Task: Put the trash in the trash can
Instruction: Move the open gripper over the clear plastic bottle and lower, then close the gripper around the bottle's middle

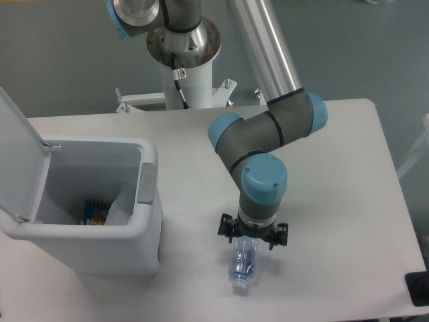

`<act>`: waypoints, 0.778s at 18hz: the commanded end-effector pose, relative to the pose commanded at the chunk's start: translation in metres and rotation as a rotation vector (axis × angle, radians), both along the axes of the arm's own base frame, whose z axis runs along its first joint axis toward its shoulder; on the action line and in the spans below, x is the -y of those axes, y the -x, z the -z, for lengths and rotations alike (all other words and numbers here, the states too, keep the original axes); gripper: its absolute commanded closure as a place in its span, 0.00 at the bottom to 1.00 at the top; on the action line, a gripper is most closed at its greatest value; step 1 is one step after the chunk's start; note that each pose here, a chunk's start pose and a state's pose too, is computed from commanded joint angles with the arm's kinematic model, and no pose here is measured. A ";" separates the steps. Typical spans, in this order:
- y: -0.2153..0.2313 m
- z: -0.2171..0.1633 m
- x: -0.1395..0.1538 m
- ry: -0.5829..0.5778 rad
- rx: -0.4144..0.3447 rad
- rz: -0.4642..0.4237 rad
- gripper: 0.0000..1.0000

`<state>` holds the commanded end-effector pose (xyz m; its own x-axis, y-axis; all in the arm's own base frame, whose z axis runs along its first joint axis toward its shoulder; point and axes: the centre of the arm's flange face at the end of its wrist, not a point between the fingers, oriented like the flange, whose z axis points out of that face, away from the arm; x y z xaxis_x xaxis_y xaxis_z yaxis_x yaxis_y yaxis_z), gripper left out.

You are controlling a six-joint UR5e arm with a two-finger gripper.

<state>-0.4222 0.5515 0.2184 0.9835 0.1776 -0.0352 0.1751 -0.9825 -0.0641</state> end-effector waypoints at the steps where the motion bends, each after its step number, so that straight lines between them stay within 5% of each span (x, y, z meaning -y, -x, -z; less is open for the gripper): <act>1: -0.003 0.003 -0.003 0.005 0.004 0.006 0.00; 14: -0.015 0.022 -0.003 0.103 -0.031 0.041 0.04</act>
<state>-0.4073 0.5545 0.1960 0.9880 0.1308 -0.0817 0.1339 -0.9904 0.0330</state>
